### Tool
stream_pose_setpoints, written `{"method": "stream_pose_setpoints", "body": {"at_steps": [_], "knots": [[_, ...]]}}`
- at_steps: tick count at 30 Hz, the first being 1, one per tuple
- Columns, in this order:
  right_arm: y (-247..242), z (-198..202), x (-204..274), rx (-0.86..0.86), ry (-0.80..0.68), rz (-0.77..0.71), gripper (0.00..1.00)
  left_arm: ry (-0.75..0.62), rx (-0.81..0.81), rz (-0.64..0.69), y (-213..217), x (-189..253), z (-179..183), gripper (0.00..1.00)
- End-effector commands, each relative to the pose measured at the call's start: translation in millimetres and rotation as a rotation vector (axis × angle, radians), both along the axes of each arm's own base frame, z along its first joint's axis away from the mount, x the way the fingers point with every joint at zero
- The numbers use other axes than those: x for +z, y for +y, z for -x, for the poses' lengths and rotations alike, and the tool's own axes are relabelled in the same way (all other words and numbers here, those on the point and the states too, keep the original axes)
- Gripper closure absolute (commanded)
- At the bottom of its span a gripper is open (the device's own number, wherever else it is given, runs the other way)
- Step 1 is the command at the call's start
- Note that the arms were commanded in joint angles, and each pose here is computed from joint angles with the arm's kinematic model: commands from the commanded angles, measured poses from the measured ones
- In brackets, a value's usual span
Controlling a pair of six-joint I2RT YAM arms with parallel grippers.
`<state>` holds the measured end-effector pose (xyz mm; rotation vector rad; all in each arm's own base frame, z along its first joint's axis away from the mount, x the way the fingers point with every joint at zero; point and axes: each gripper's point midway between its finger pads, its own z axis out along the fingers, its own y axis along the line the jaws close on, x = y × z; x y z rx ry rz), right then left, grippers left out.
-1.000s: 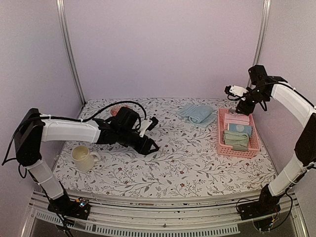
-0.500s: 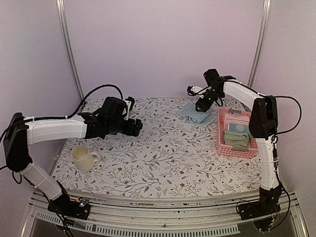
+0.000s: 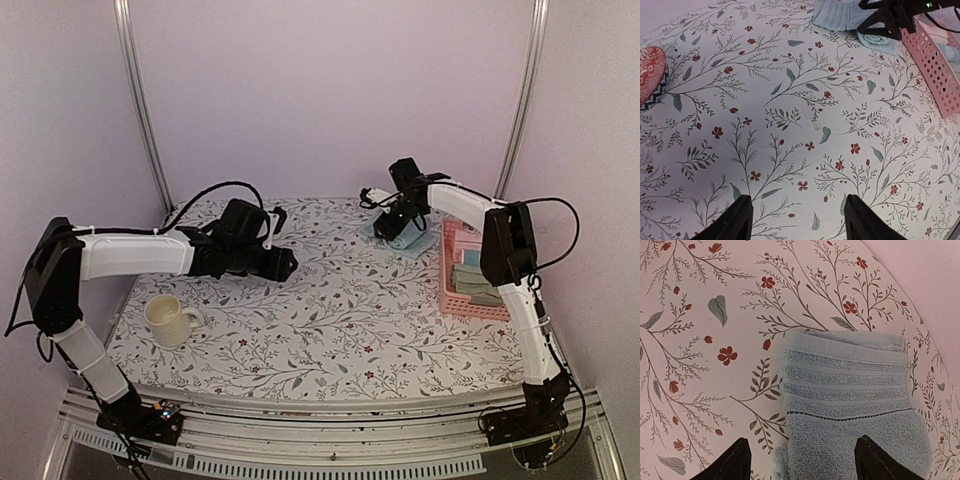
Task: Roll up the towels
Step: Pick up the towel from the corner of the board.
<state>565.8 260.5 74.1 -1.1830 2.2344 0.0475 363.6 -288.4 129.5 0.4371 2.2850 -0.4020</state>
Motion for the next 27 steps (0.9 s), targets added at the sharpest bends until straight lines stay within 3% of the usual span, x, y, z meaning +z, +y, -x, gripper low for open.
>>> {"method": "stream_pose_setpoints", "body": {"at_steps": [1, 9, 14, 17, 20, 24, 27], "knots": [[8, -17, -12, -0.043, -0.036, -0.009, 0.28, 0.027, -0.022, 0.046, -8, 2, -5, 0.37], [-1, -35, -31, -0.105, -0.090, 0.041, 0.42, 0.056, -0.037, 0.074, -10, -1, 2, 0.40], [2, -38, -24, -0.104, -0.110, 0.027, 0.66, 0.056, -0.031, 0.089, -6, 1, 8, 0.40], [10, -39, -3, -0.090, -0.129, -0.018, 0.87, 0.060, -0.029, 0.092, -5, 0, 10, 0.40], [29, -27, 36, -0.032, -0.130, -0.105, 0.96, 0.047, -0.020, 0.095, -3, 6, 8, 0.40], [64, 9, 124, 0.088, -0.123, -0.322, 0.97, 0.021, 0.005, 0.104, 4, 14, 6, 0.40], [86, 55, 217, 0.231, -0.153, -0.506, 0.97, 0.004, 0.027, 0.113, 12, 20, 3, 0.41]]}}
